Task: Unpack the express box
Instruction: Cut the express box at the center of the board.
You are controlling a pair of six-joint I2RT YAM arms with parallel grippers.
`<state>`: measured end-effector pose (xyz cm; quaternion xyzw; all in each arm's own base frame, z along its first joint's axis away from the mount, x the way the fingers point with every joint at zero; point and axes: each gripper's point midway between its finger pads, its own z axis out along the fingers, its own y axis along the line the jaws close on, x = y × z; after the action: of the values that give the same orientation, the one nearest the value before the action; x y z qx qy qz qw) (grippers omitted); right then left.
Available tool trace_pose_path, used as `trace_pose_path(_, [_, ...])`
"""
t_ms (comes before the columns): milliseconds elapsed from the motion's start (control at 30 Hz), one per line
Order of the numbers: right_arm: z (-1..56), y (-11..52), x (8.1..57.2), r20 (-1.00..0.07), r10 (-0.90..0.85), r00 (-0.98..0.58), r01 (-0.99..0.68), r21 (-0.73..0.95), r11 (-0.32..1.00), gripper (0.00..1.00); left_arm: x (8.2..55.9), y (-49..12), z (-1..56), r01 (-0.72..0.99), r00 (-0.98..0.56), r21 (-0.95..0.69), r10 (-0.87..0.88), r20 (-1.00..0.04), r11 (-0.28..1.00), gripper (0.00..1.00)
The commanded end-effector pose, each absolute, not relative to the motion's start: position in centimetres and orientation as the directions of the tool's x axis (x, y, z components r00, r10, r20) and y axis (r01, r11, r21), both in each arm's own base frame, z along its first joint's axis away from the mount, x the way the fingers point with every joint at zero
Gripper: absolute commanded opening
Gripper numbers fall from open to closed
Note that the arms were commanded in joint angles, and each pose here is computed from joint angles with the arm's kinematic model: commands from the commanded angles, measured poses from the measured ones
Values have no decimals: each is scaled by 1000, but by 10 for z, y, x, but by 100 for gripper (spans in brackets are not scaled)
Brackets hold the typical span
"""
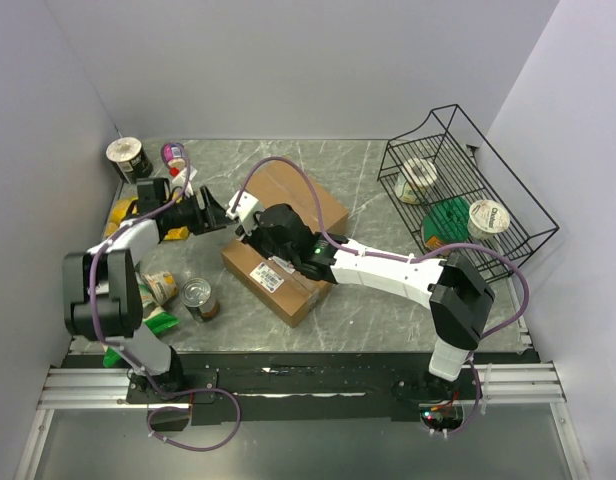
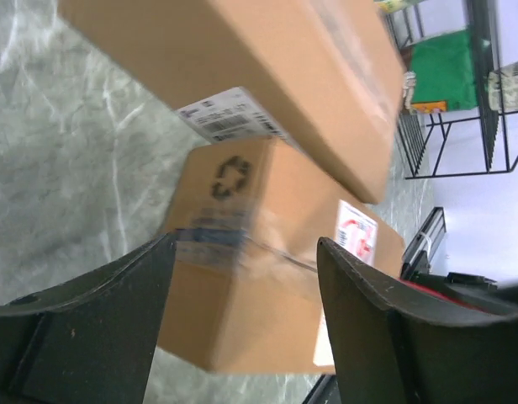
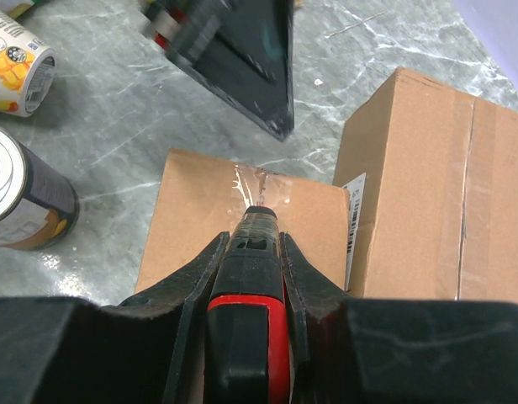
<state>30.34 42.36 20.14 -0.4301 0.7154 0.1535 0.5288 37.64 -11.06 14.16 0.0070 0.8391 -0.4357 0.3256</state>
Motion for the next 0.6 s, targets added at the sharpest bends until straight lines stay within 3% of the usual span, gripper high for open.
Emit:
trace_pose_path(0, [222, 420, 297, -901, -432, -41, -784, -238, 573, 0, 386, -124, 139, 320, -805, -764, -265, -531, 559, 72])
trace_pose_path(300, [219, 422, 295, -900, -433, -47, -794, -230, 563, 0, 379, -166, 115, 345, -860, -773, -150, -488, 532, 73])
trace_pose_path(500, [216, 419, 295, -897, -440, -45, -792, -237, 563, 0, 388, -158, 73, 177, -906, -754, -194, -375, 633, 61])
trace_pose_path(567, [217, 415, 297, -896, -441, -50, -779, -242, 579, 0, 385, -156, 68, 146, -916, -758, -202, -346, 636, 51])
